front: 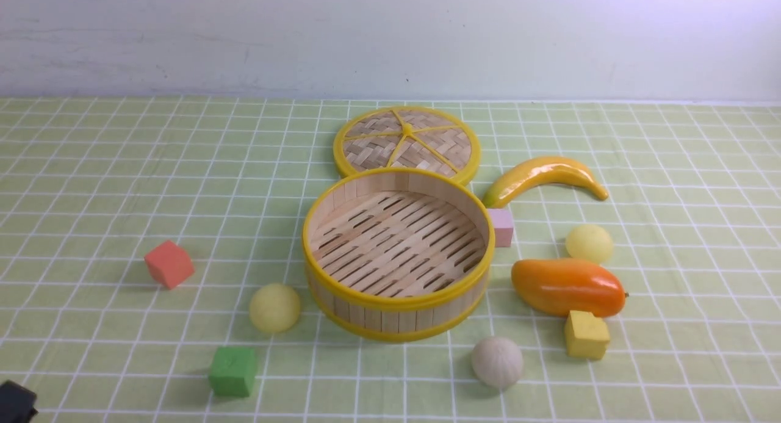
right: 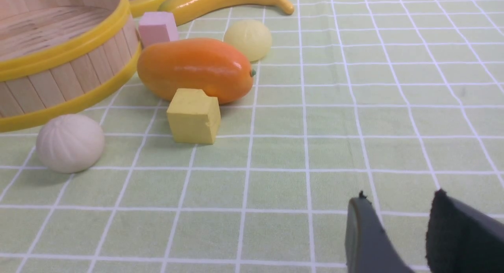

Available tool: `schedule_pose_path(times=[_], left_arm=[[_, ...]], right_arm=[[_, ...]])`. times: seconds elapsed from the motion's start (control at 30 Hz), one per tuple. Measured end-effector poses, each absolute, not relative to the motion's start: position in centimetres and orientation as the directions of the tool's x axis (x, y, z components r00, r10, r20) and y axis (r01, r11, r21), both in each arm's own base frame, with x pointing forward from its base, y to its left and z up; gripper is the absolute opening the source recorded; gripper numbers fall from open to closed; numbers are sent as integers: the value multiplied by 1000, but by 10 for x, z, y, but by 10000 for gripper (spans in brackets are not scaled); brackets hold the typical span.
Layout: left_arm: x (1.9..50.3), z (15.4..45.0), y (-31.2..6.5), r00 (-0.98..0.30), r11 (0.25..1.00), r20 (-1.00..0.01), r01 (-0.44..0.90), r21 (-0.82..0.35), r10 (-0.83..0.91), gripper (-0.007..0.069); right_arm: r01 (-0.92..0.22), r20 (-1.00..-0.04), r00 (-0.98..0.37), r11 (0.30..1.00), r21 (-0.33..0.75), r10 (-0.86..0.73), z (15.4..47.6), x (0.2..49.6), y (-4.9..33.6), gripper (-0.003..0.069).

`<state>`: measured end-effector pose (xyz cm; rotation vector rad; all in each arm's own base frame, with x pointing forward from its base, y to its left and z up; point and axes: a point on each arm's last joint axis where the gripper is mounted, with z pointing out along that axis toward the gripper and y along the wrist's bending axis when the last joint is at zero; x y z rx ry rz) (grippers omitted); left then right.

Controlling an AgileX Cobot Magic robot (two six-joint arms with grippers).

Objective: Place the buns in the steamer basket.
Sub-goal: Use the left arm to grab a steamed stuffed bun

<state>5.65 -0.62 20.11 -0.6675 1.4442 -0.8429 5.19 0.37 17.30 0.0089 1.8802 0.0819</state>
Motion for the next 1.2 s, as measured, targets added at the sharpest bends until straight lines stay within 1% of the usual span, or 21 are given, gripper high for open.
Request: schedule_pose_path(times=[0.1,0.17,0.23,0.37,0.43,0.47,0.5,0.53,0.57,0.63,0.67,0.73,0.77,0.8,0.87,0.93,1.0,1.1,1.13,1.17,1.2], left_arm=[[56,205,-4,-13,551,-556,111,-827,-831,207],[56,210,-5,-33,547,-553,115,-829,-832,191],[52,225,-8,-58,561,-573,140,-816,-818,152],[40,268,-15,-104,636,-663,205,-744,-741,15],[39,279,-18,-141,659,-688,205,-724,-712,-14],[44,292,-24,-255,699,-717,173,-694,-648,-13],[48,299,-27,-333,723,-723,151,-674,-605,-13],[50,302,-27,-334,724,-724,149,-673,-603,-13],[59,313,-33,-485,769,-710,112,-629,-510,-13],[76,321,-38,-656,824,-647,68,-563,-388,-13],[78,318,-39,-678,827,-631,60,-559,-377,-13],[106,320,-41,-822,888,-521,40,-457,-231,-13],[109,322,-40,-825,894,-520,42,-446,-221,-13],[128,318,-40,-865,915,-471,38,-402,-171,-13],[155,311,-40,-897,938,-428,51,-342,-107,-13],[179,305,-44,-917,947,-396,77,-311,-56,-13],[203,296,-61,-928,946,-370,151,-287,36,-13],[220,289,-91,-910,927,-372,286,-242,183,-13],[220,290,-91,-908,928,-377,288,-238,185,-13],[228,286,-106,-893,915,-369,349,-205,257,-13],[231,285,-109,-889,912,-367,362,-195,274,-13]], right_arm=[[-35,-951,-305,997,61,48,173,52,4,241],[-35,-951,-305,997,61,48,173,52,4,241],[-35,-951,-305,997,61,48,173,52,4,241],[-35,-951,-305,997,61,48,173,52,4,241],[-35,-951,-305,997,61,48,173,52,4,241],[-35,-951,-305,997,61,48,173,52,4,241],[-35,-951,-305,997,61,48,173,52,4,241],[-35,-951,-305,997,61,48,173,52,4,241],[-35,-951,-305,997,61,48,173,52,4,241],[-35,-951,-305,997,61,48,173,52,4,241],[-35,-951,-305,997,61,48,173,52,4,241],[-35,-951,-305,997,61,48,173,52,4,241],[-35,-951,-305,997,61,48,173,52,4,241],[-35,-951,-305,997,61,48,173,52,4,241],[-35,-951,-305,997,61,48,173,52,4,241],[-35,-951,-305,997,61,48,173,52,4,241],[-35,-951,-305,997,61,48,173,52,4,241],[-35,-951,-305,997,61,48,173,52,4,241],[-35,-951,-305,997,61,48,173,52,4,241],[-35,-951,-305,997,61,48,173,52,4,241],[-35,-951,-305,997,61,48,173,52,4,241]])
